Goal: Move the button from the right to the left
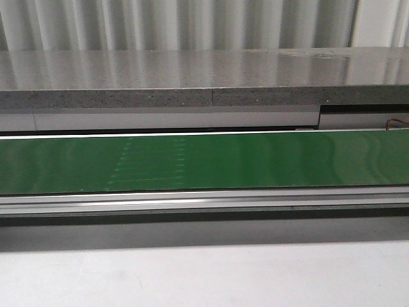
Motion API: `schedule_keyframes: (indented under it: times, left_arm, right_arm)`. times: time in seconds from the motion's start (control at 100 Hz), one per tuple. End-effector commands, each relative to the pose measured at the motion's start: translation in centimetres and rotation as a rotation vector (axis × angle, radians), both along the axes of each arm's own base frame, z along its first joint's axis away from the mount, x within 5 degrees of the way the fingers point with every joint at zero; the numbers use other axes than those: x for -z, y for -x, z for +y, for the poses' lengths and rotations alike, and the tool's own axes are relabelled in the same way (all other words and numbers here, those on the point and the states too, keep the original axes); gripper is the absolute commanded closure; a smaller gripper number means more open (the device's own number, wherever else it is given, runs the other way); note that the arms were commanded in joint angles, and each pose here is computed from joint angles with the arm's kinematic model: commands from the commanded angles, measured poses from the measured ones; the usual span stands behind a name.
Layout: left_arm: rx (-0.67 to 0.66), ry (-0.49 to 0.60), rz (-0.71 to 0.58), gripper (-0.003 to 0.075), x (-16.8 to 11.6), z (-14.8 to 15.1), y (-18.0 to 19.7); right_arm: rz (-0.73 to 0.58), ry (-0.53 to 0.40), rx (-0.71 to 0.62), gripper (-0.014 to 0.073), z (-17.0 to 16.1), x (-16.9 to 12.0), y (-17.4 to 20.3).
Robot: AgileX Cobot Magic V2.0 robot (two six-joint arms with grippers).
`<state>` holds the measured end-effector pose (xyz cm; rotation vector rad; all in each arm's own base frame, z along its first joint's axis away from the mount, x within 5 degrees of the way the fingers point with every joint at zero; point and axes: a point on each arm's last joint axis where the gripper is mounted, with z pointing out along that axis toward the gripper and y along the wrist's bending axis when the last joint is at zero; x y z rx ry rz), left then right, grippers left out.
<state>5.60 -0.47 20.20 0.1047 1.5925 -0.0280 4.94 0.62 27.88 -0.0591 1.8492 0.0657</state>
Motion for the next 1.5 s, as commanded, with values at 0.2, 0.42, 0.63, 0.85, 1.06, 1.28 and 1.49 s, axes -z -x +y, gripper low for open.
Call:
schedule_keyframes:
  times: [0.2,0.42,0.63,0.85,1.06,1.28,1.49]
  left_arm:
    - [0.002,0.017,-0.062,0.0741,0.5,0.0,0.1]
    - [0.002,0.017,-0.062,0.0741,0.5,0.0,0.1]
    - [0.002,0.017,-0.062,0.0741,0.5,0.0,0.1]
    - [0.002,0.017,-0.062,0.0741,0.5,0.0,0.1]
    - [0.002,0.017,-0.062,0.0741,0.5,0.0,0.1]
    - [0.002,0.017,-0.062,0.0741,0.5,0.0,0.1]
    - [0.002,0.017,-0.062,0.0741,0.5,0.0,0.1]
  right_arm:
    - [-0.251,0.058,0.046,0.0662,-0.5,-0.1,-1.3]
    - [-0.406,-0.001,0.097,0.0662,-0.8,3.1,-1.2]
    - [-0.400,-0.023,0.119,0.0662,-0.8,6.4,-0.7]
    - [-0.424,0.009,0.117,0.0662,-0.8,6.3,-0.4]
    - [-0.424,0.009,0.118,0.0662,-0.8,6.3,-0.4]
    - [-0.424,0.009,0.118,0.0662,-0.8,6.3,-0.4]
    - [-0.424,0.009,0.118,0.0662,-0.8,6.3,-0.4]
